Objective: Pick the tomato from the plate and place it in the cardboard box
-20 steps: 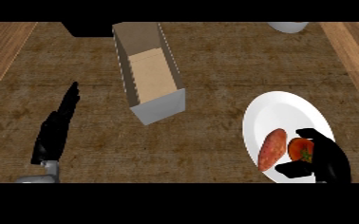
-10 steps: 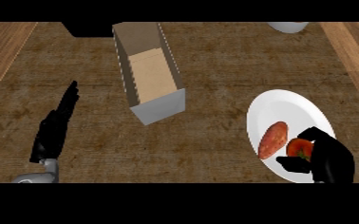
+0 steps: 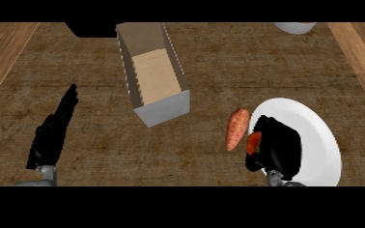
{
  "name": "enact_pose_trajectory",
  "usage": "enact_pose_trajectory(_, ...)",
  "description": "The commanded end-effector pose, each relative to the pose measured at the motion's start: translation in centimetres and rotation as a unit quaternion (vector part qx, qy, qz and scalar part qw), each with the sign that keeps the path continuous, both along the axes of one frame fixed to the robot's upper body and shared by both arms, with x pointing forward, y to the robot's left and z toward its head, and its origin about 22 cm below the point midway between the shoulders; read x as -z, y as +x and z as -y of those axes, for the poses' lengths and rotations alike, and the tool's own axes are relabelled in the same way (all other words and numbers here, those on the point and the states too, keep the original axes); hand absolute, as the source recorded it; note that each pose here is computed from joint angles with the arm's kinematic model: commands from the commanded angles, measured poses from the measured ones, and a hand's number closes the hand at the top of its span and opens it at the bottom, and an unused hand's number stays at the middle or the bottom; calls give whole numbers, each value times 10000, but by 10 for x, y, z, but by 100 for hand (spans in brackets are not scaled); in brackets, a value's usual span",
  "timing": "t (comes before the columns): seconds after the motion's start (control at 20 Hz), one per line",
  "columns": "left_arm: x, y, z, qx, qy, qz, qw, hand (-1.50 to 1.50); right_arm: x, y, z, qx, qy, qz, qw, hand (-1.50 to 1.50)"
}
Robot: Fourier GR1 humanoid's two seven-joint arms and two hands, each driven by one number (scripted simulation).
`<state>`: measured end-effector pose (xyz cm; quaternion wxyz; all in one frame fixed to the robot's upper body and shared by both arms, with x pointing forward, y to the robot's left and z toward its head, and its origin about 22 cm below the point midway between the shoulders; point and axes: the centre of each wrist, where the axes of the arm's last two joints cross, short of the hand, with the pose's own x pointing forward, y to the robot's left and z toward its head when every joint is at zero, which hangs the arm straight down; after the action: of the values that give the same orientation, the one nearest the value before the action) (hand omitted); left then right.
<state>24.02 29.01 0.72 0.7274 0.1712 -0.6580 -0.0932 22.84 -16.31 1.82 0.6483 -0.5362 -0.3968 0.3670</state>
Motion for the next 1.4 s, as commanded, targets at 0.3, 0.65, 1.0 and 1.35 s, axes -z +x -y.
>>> enact_pose_trajectory(0.3, -2, 3, 4, -63, 51, 47, 10000, 0, -93, -21, -50, -828, 987, 1320, 9828, 150)
enact_pose_trajectory(0.65, -4, -5, 7, 4, -17, -74, 10000, 0, -135, -4, -74, -1739, 1738, 2289, 9419, 150)
enact_pose_trajectory(1.0, -2, 4, 13, 48, 80, 4, 10000, 0, -163, 21, -119, -2002, 2021, 2483, 9260, 150)
enact_pose_trajectory(1.35, 13, -4, 12, 88, -104, -74, 9999, 0, -200, 83, -145, -1812, 1930, 2116, 9408, 150)
